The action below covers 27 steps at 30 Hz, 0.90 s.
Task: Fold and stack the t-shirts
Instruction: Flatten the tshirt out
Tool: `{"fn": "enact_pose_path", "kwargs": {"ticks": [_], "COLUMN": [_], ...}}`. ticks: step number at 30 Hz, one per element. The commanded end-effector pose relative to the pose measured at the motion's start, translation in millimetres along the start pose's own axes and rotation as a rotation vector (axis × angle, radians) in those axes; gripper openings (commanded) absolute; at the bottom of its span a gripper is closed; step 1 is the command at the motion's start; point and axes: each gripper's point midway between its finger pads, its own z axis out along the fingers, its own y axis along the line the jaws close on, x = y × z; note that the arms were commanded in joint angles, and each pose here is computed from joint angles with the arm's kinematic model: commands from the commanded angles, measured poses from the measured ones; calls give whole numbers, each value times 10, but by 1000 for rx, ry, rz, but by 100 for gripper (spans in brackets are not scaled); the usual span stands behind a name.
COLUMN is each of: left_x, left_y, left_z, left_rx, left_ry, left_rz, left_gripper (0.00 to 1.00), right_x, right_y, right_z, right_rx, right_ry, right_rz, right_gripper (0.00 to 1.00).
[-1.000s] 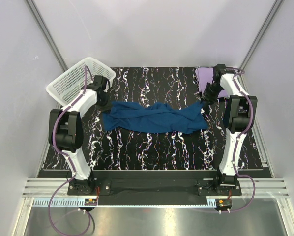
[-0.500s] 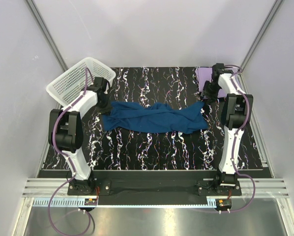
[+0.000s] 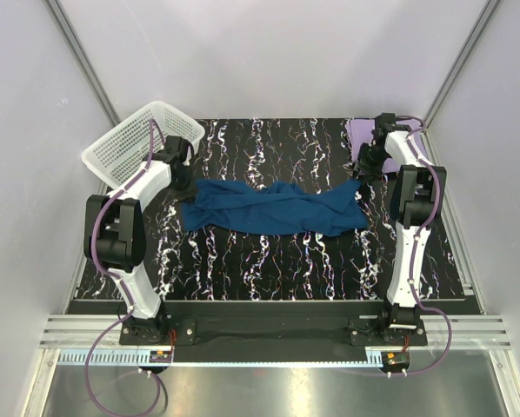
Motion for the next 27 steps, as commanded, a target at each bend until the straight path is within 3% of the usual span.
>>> {"fn": "enact_pose_path", "kwargs": {"ticks": [1,7,13,16,27], "left_x": [-146,-131,-178,-235,-778], "left_y": [-110,-102,-125,-147,-446], "left_z": [-192,-194,-231,-317,-1289], "left_rx": [51,50,54,61,201], "left_ry": [-67,-64,-74,-89,-294], "left_rz": [16,18,12,13,-32], "left_gripper": [0,0,0,0,0], "right_x": [33,72,-85,-212,-797], "right_y": [40,73,133,186,445], "right_z": [108,107,-49,-281,-2132], "right_rx": [-25,-41,-45,-37,-142], "right_ry": [14,15,-33,-72,-403], "right_rz": [-22,-22,-18,9,205], "right_gripper": [45,33,6,0,0]}}
